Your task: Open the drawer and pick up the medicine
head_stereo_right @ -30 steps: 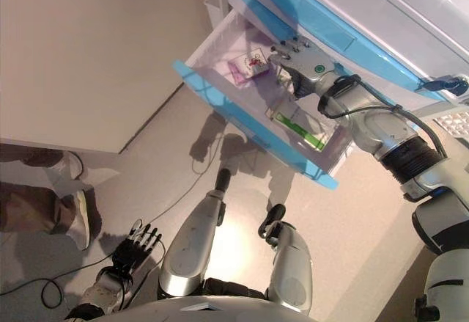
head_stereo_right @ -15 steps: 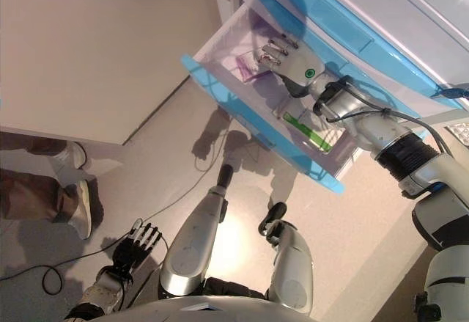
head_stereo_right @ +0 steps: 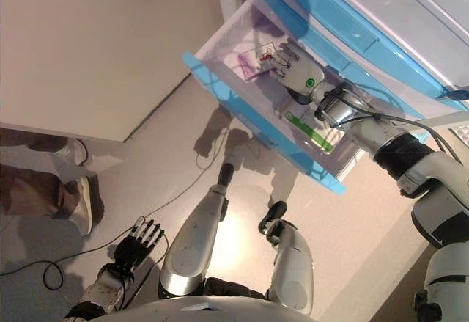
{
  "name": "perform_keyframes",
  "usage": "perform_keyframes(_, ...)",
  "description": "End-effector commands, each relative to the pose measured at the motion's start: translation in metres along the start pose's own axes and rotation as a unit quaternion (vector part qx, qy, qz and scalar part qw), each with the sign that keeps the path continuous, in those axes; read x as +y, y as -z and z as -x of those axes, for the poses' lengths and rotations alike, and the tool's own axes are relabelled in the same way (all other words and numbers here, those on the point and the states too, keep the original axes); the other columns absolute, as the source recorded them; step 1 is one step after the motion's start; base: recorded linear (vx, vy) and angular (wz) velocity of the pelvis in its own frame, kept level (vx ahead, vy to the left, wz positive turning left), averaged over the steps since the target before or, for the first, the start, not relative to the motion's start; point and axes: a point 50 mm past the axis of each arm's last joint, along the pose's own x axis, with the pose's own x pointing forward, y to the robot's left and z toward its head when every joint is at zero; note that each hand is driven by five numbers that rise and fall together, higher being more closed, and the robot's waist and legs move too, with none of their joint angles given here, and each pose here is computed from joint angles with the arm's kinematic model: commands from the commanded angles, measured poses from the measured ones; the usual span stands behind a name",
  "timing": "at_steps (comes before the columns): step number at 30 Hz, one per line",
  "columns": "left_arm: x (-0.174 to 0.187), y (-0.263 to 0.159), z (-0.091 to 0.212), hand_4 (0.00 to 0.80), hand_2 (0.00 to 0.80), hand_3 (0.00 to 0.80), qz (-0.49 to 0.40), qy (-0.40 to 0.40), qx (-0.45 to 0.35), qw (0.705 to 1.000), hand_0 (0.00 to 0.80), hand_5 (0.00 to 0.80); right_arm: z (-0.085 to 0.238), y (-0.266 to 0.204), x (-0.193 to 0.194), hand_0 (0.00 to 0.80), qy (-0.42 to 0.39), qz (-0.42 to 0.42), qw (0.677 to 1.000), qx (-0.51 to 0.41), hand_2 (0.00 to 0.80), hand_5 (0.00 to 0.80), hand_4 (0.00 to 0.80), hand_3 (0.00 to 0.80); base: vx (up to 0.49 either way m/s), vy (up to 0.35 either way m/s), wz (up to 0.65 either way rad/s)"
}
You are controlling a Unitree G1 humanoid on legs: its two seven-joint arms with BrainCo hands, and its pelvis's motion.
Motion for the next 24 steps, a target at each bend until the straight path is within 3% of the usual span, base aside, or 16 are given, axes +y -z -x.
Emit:
perform_keyframes(1, 0.015, -0.001, 0.014, 0.000, 0.000, 0.000, -0.022, -0.012, 0.009, 1.000, 0.000, 0.000, -0.008, 0.014, -0.012, 0.000, 0.019, 0.066, 0.997, 0.022, 0.000, 0.000, 0.000, 0.000, 0.000, 0.000, 0.00)
perform_keyframes(24, 0.010, 0.006, 0.010, 0.000, 0.000, 0.000, -0.025, -0.001, 0.021, 0.999, 0.000, 0.000, 0.005, -0.003, 0.050, 0.000, -0.067, 0.112, 0.991, 0.017, 0.000, 0.000, 0.000, 0.000, 0.000, 0.002, 0.01)
